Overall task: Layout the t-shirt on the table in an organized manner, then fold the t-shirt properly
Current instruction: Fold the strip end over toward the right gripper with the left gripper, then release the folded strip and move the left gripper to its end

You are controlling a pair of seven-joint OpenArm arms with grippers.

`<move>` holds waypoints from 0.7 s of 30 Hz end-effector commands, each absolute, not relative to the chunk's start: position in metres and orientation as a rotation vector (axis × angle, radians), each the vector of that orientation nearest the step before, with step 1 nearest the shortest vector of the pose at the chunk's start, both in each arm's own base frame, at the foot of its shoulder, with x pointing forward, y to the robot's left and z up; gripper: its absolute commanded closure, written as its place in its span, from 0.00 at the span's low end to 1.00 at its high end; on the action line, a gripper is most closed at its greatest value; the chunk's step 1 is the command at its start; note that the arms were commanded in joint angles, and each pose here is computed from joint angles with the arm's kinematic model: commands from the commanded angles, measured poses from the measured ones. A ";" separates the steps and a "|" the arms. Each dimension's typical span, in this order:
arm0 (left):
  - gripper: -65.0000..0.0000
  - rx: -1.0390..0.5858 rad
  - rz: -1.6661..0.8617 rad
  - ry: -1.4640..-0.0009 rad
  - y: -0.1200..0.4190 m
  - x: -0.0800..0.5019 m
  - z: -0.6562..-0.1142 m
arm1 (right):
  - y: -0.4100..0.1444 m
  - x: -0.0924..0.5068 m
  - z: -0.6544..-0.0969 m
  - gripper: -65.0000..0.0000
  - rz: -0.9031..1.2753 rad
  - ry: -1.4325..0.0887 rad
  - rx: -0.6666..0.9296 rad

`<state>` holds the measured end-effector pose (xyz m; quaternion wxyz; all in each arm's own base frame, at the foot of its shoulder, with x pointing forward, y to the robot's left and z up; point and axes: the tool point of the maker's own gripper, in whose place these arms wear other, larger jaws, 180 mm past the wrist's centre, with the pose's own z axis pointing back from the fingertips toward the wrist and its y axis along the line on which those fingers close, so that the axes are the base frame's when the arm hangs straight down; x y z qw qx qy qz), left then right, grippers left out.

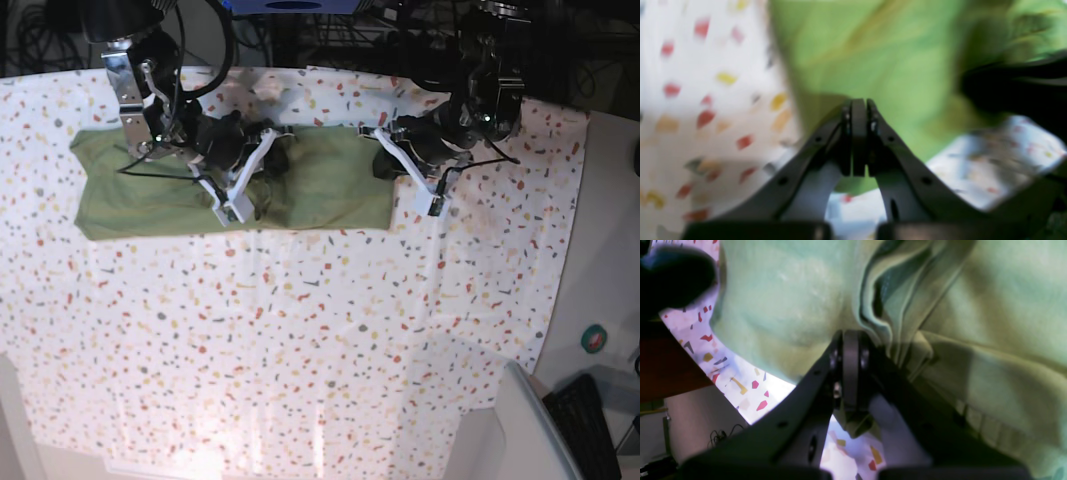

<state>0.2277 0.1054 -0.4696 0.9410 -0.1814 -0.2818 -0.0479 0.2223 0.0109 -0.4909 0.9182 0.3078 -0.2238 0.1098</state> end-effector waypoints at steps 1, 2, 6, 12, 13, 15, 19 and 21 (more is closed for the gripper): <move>1.00 -0.368 -0.089 -0.596 0.111 0.234 -0.467 | 0.013 0.232 -0.481 1.00 0.232 -0.500 0.649; 1.00 -0.362 -0.079 -0.587 0.115 0.233 -0.471 | 0.013 0.232 -0.481 1.00 0.232 -0.500 0.649; 1.00 -0.344 -0.100 -0.620 0.125 0.238 -0.459 | 0.014 0.235 -0.476 1.00 0.237 -0.517 0.651; 1.00 -0.328 -0.097 -0.707 0.132 0.239 -0.428 | 0.024 0.246 -0.423 1.00 0.291 -0.670 0.677; 1.00 -0.325 -0.092 -0.711 0.134 0.239 -0.427 | 0.025 0.248 -0.415 1.00 0.299 -0.691 0.680; 1.00 -0.328 -0.083 -0.714 0.133 0.240 -0.427 | 0.028 0.252 -0.406 1.00 0.307 -0.716 0.686; 1.00 -0.354 -0.065 -0.733 0.119 0.251 -0.425 | 0.028 0.274 -0.408 1.00 0.312 -0.721 0.676; 1.00 -0.365 -0.068 -0.716 0.114 0.251 -0.431 | 0.025 0.284 -0.420 1.00 0.305 -0.693 0.665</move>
